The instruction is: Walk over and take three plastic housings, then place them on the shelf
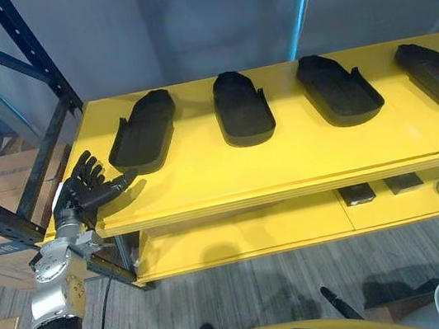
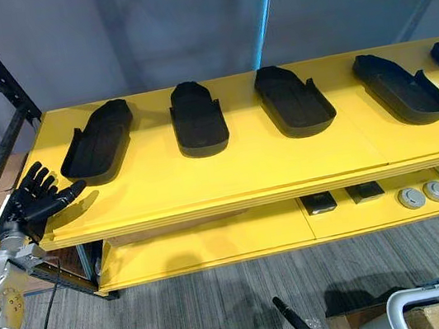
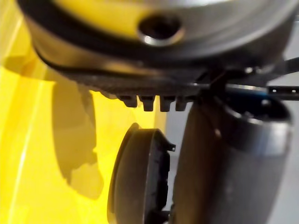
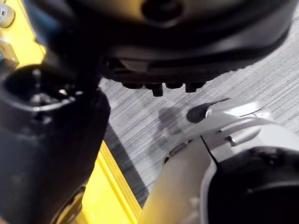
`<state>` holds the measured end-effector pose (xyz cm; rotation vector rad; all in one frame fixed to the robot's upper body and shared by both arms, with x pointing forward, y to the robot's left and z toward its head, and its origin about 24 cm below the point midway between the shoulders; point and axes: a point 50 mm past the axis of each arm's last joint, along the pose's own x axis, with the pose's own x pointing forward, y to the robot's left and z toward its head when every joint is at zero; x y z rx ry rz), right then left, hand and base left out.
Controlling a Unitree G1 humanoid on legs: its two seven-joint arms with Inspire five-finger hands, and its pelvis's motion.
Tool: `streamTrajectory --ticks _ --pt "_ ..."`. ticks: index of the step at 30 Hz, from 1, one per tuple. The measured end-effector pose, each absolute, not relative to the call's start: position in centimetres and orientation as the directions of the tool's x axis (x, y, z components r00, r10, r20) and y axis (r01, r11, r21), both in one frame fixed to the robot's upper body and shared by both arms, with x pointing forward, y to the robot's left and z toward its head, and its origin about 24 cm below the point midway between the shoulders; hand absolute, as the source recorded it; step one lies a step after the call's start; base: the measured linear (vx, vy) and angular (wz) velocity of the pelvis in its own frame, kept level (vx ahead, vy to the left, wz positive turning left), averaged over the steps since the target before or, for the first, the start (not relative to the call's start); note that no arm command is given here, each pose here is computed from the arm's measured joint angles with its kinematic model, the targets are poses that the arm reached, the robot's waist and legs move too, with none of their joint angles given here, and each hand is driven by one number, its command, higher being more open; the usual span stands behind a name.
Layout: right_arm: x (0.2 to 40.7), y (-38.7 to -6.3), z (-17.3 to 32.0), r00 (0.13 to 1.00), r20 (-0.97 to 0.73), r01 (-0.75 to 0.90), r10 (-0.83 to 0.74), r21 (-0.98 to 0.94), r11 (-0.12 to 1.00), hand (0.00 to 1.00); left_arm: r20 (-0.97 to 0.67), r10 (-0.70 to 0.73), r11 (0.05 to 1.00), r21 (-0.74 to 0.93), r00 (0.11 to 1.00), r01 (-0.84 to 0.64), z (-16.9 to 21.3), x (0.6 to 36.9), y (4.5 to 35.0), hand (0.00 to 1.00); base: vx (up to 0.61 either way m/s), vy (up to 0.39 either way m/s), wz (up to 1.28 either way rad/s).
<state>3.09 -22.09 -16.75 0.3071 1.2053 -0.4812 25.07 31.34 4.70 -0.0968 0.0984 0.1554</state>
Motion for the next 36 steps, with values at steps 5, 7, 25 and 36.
streamTrajectory --ticks 5,7,25,36 --pt "3.1 -22.09 -16.74 0.275 -0.942 0.51 -0.192 -0.026 0.86 1.0 -0.107 0.122 0.985 -0.112 0.987 -0.134 4.63 25.1 31.15 1.0 0.0 0.0 0.0" --pt "3.1 -22.09 -16.74 0.275 -0.942 0.51 -0.192 -0.026 0.86 1.0 -0.11 0.117 0.983 -0.13 0.987 -0.131 4.58 25.1 31.12 1.0 0.0 0.0 0.0" --pt "3.52 -22.08 -16.72 0.284 -0.939 0.507 -0.192 -0.022 0.862 1.0 -0.1 0.069 0.981 -0.176 0.993 -0.086 4.59 25.13 30.84 1.0 0.0 0.0 0.0" --pt "3.52 -22.1 -16.71 0.285 -0.939 0.507 -0.192 -0.023 0.862 1.0 -0.106 0.042 0.982 -0.18 0.993 -0.061 4.6 25.17 30.63 1.0 0.0 0.0 0.0"
